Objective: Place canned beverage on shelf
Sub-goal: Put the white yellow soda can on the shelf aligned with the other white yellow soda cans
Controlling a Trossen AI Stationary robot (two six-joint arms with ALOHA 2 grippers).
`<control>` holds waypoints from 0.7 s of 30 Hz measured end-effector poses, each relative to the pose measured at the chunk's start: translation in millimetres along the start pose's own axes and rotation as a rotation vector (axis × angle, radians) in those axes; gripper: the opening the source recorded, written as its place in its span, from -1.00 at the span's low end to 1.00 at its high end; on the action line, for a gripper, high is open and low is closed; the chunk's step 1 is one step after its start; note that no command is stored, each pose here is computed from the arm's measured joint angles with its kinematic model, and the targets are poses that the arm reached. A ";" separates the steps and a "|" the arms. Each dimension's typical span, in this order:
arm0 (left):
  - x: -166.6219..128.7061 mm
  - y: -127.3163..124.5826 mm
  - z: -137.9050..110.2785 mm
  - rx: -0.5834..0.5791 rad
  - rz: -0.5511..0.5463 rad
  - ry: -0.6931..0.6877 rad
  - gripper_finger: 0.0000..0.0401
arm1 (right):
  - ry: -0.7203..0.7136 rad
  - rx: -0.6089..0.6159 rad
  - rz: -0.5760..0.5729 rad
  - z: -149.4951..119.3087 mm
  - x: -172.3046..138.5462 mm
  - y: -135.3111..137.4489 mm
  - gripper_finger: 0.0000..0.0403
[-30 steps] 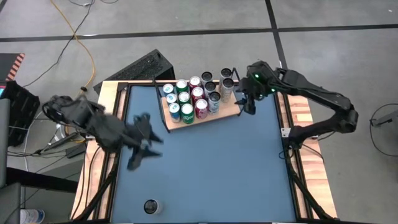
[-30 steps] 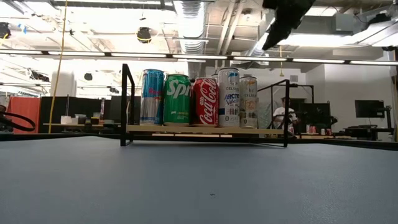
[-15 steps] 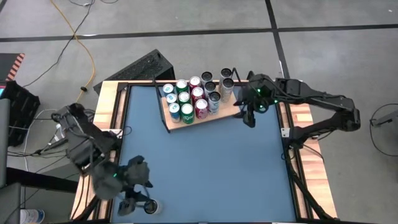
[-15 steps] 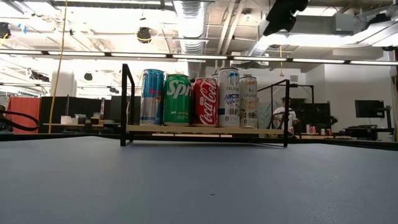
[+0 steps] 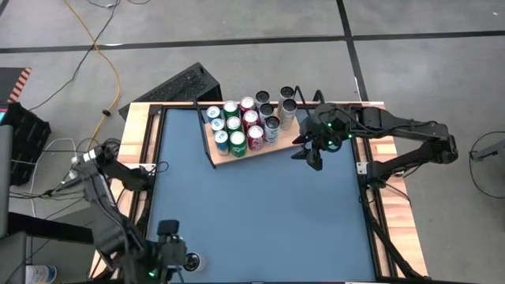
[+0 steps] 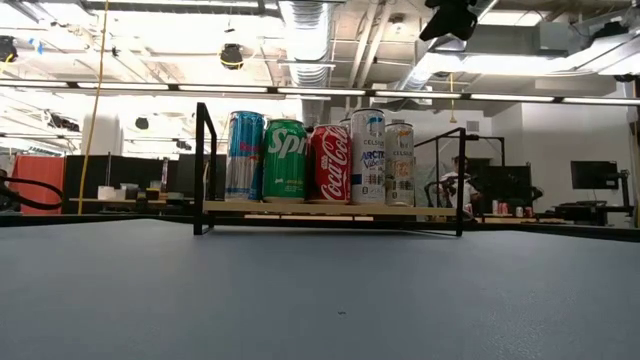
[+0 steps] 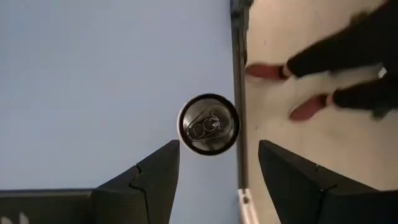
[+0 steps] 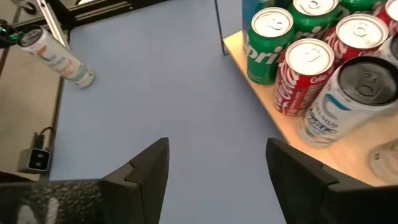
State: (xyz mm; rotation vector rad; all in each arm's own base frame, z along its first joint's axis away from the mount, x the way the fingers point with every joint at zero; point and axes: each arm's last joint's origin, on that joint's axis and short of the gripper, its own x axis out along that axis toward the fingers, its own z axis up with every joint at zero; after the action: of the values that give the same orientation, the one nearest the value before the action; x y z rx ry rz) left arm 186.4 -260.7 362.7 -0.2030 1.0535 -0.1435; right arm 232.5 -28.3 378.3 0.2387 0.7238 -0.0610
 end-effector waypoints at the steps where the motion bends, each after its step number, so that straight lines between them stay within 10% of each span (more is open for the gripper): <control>1: 6.7 -1.5 1.0 0.022 0.006 0.014 0.03 | 0.001 0.007 0.003 -0.2 0.2 1.1 0.23; 21: 24.0 -8.7 4.5 0.177 0.138 -0.138 0.03 | -0.002 -0.005 -0.035 -1.3 2.7 9.8 0.23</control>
State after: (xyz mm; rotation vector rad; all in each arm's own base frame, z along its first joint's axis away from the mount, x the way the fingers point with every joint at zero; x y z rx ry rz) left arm 201.9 -273.9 346.5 0.0199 0.9083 -0.0961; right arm 235.1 -18.4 377.4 0.2211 0.7258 -0.0930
